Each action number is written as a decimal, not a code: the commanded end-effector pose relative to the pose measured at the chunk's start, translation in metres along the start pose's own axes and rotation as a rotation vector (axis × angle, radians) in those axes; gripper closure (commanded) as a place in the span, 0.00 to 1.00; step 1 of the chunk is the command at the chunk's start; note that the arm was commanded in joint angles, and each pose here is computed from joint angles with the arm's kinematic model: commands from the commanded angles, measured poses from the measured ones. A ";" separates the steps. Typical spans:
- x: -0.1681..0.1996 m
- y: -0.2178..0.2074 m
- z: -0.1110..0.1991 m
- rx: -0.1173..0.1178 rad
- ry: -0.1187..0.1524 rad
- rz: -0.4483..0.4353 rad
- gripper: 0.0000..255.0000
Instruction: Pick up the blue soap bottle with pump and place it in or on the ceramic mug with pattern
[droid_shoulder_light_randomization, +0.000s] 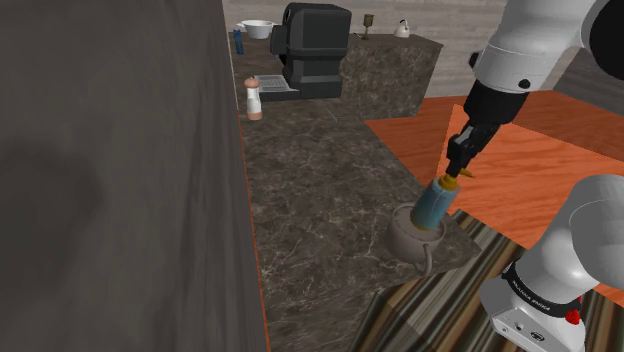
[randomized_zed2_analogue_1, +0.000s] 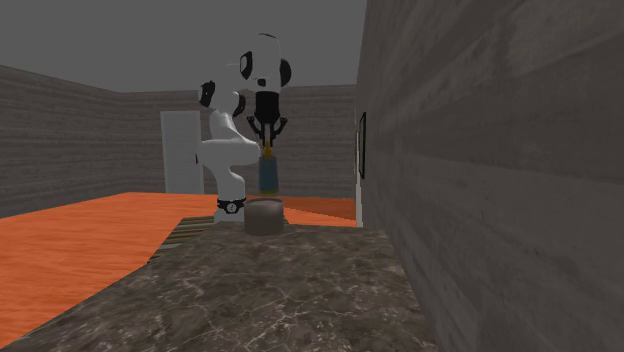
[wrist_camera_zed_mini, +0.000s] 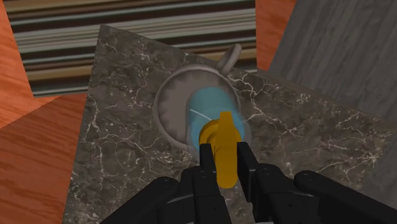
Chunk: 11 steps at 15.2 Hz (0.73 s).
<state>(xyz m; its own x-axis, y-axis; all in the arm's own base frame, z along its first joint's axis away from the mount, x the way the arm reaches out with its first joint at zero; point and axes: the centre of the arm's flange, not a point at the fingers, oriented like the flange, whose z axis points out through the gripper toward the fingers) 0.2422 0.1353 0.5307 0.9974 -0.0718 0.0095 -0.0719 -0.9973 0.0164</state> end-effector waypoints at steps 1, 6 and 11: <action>-0.001 0.000 0.011 0.000 0.001 0.000 1.00; -0.001 0.000 0.032 0.000 0.001 0.000 1.00; -0.001 0.000 0.032 0.000 0.001 0.000 1.00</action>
<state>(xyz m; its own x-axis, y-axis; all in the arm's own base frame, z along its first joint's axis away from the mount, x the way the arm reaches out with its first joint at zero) 0.2421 0.1348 0.5055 0.9971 -0.0713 0.0257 -0.0716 -0.9974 0.0096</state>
